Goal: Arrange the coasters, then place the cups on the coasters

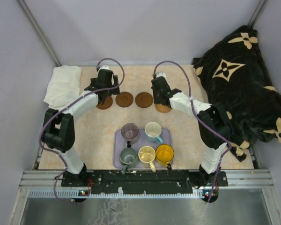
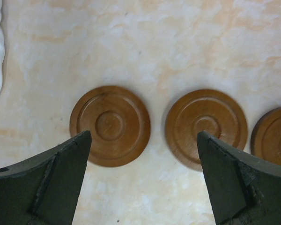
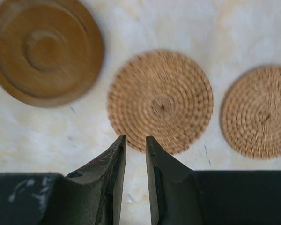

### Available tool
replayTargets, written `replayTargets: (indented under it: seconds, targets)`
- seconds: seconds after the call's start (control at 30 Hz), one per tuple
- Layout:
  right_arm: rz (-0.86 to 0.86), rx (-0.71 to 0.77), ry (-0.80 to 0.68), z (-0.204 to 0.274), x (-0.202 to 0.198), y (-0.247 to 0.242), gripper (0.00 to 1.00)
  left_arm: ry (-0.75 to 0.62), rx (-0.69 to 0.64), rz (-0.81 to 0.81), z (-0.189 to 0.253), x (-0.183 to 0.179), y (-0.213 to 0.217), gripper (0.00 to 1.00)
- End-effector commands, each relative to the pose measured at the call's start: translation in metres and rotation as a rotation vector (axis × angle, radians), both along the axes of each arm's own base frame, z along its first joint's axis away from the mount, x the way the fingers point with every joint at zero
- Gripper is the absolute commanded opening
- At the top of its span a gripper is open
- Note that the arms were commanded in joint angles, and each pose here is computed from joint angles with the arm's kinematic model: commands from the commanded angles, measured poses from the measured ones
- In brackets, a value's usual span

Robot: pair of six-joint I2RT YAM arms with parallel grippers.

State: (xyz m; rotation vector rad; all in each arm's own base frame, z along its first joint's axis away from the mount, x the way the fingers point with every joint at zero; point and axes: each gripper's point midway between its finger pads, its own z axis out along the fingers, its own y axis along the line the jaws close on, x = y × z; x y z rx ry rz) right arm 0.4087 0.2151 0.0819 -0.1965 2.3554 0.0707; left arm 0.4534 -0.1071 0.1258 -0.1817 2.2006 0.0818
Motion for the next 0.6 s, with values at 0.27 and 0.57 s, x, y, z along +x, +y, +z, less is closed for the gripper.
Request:
replayTargets:
  seconds: [0.27,0.57]
  targets:
    - [-0.117,0.007,-0.005,-0.015,0.002,-0.026,0.25,-0.094,-0.135,-0.043,0.025,-0.061,0.006,1.0]
    - [-0.125,0.016,0.039,-0.04,0.018,-0.026,0.24,-0.18,-0.138,-0.05,0.047,-0.081,0.017,1.0]
